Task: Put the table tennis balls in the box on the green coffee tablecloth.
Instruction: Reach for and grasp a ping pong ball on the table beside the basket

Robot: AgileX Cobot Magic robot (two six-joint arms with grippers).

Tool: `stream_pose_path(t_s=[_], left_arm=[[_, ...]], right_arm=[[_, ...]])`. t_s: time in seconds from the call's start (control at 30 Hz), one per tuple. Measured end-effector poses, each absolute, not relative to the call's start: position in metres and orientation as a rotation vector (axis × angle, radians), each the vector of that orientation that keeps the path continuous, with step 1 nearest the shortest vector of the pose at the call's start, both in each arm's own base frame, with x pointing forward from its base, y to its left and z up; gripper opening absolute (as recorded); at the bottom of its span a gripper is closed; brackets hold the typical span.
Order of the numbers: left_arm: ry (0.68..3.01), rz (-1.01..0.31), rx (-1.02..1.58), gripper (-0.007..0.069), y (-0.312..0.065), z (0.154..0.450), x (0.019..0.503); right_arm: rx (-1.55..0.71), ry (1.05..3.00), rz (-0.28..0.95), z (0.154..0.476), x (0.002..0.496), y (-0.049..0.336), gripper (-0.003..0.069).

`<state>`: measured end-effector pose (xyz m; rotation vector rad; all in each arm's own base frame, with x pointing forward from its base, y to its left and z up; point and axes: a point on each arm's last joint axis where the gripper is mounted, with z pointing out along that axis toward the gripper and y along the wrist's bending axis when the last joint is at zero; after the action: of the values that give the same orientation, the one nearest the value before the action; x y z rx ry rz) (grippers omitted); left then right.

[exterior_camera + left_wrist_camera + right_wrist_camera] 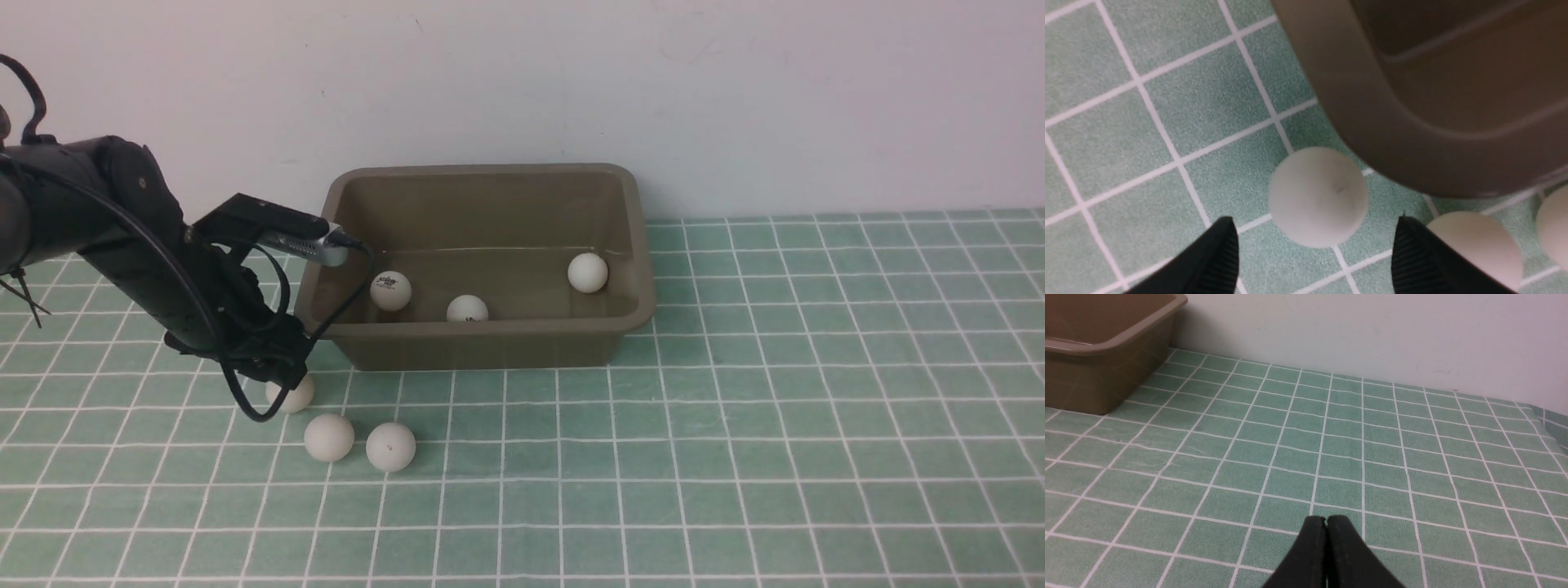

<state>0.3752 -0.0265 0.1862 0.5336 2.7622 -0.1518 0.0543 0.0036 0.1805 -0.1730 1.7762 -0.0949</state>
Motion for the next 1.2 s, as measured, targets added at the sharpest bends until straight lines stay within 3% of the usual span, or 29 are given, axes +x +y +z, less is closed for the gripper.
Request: stream_pose_path(t_s=[0.87, 1.2], left_arm=[[2.71, -0.199, 0.533, 0.045, -0.031, 0.176, 0.383], [2.757, -0.224, 0.524, 0.045, -0.031, 0.156, 0.386]], right_arm=[[-0.173, 1.776, -0.095, 0.181, 0.054, 0.004, -0.0018], [-0.173, 1.776, -0.095, 0.181, 0.054, 0.004, -0.0018]])
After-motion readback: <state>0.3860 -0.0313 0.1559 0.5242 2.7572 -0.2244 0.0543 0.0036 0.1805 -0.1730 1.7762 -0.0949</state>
